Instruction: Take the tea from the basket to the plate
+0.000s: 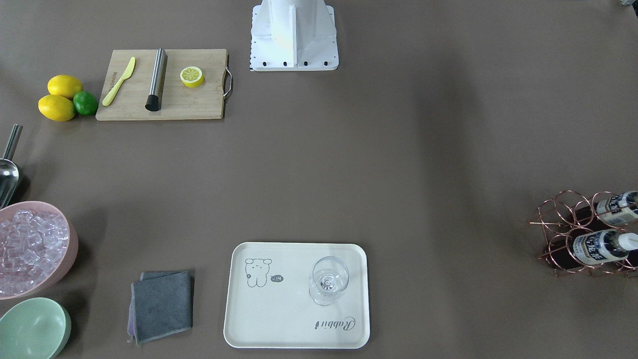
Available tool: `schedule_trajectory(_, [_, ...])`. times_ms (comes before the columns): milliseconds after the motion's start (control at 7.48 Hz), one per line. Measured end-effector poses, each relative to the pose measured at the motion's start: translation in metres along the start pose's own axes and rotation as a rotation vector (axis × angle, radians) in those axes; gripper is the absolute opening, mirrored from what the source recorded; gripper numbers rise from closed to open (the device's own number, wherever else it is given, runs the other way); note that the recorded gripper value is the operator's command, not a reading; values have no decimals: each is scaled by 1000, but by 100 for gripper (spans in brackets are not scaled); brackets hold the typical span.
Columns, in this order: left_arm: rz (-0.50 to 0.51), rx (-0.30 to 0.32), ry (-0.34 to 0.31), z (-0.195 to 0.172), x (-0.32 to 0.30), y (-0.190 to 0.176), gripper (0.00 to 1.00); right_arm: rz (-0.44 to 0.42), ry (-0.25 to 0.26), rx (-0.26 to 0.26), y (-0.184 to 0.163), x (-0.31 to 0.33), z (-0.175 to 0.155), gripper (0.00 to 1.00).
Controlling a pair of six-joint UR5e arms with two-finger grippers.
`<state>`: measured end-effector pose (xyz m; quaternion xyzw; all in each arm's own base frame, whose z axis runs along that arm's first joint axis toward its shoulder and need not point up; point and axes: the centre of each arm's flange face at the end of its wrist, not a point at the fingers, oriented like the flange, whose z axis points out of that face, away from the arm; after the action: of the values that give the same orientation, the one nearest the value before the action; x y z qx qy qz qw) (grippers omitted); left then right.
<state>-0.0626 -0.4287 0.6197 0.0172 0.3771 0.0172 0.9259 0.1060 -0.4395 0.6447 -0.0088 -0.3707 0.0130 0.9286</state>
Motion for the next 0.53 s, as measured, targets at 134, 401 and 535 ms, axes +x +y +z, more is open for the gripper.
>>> schedule_trajectory(134, [0, 1, 0, 0, 0, 0, 98, 1, 0, 1, 0, 0, 0, 100])
schedule_trajectory(401, [5, 7, 3, -2, 3, -2, 98, 2, 0, 1, 0, 1, 0, 100])
schedule_trajectory(535, [9, 10, 3, -3, 3, -3, 98, 3, 0, 1, 0, 1, 0, 100])
